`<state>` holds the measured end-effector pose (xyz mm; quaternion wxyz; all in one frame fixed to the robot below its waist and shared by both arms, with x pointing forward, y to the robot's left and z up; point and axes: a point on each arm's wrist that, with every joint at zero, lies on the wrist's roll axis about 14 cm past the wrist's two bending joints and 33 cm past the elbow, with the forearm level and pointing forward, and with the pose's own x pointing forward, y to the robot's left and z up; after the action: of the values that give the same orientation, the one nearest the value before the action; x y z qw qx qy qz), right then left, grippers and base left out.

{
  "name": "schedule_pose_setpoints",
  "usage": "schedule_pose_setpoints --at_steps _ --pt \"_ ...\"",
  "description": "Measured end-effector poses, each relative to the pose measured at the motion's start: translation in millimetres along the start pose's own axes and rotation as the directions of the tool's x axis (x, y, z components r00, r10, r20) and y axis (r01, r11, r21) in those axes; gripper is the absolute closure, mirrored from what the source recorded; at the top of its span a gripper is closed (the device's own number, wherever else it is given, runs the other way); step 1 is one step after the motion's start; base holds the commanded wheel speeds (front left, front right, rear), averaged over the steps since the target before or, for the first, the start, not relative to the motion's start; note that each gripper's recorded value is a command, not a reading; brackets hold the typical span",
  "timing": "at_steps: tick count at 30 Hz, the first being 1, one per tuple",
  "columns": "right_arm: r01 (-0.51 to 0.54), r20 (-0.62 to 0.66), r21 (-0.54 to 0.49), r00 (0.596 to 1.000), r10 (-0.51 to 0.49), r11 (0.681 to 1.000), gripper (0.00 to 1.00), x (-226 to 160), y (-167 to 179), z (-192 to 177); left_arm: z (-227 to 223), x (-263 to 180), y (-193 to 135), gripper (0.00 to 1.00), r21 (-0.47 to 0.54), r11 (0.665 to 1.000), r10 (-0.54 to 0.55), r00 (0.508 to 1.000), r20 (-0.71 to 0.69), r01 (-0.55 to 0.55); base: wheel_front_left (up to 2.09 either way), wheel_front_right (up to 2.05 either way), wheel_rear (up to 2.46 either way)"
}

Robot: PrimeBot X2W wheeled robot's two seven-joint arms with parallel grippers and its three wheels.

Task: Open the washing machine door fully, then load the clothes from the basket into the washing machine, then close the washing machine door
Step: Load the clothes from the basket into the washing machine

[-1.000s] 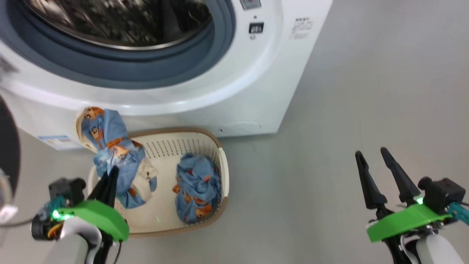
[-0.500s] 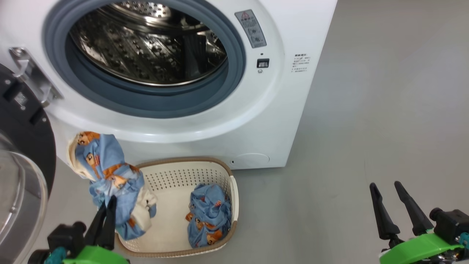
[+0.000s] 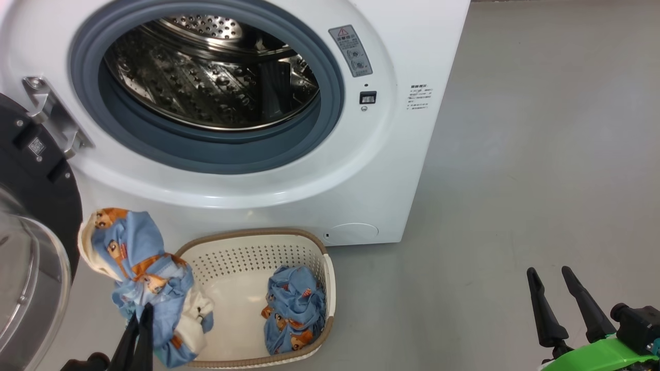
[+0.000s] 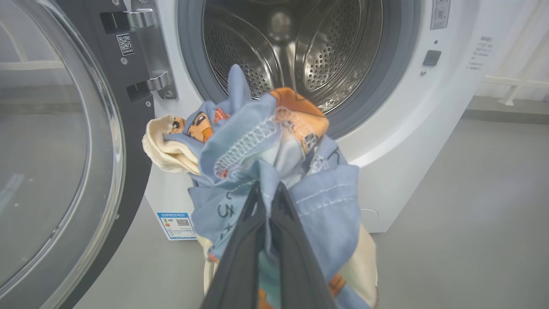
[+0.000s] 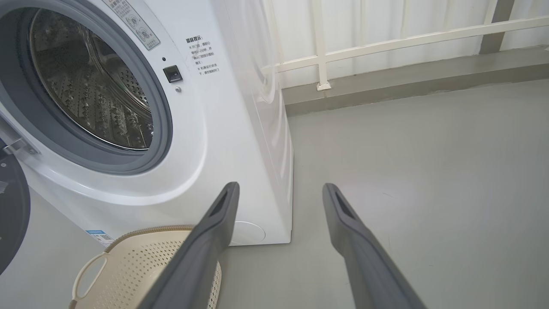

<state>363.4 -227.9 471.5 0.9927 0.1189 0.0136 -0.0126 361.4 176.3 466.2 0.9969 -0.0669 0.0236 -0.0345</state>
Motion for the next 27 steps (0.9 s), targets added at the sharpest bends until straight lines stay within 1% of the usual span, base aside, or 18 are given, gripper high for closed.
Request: schedule_pose_setpoints --at_steps 9,14,15,20,21,27 --pt "0.006 -0.013 0.001 1.000 -0.006 1.000 0.00 2 -2 -5 -2 4 -3 1.00 -0.005 1.000 -0.002 1.000 -0.005 0.002 0.00 0.00 0.00" --pt "0.015 -0.031 0.006 0.999 -0.015 1.000 0.00 4 -3 -11 2 21 -13 1.00 0.004 0.999 -0.036 0.999 0.012 0.036 0.00 0.00 0.00" --pt "0.019 -0.039 0.010 0.999 -0.018 1.000 0.00 6 -3 -15 6 31 -20 1.00 0.004 0.998 -0.059 0.998 0.026 0.059 0.00 0.00 0.00" --pt "0.021 -0.044 0.018 0.999 -0.020 1.000 0.00 16 -1 -18 14 57 -31 1.00 0.018 0.994 -0.106 0.993 0.057 0.105 0.00 0.00 0.00" --pt "0.021 -0.043 0.021 0.999 -0.020 1.000 0.00 22 -1 -19 21 72 -36 1.00 0.028 0.991 -0.133 0.988 0.081 0.131 0.00 0.00 0.00" --pt "0.027 -0.060 0.027 0.998 -0.025 0.999 0.00 38 -1 -29 45 128 -55 1.00 0.053 0.979 -0.203 0.966 0.158 0.197 0.00 0.00 0.00"
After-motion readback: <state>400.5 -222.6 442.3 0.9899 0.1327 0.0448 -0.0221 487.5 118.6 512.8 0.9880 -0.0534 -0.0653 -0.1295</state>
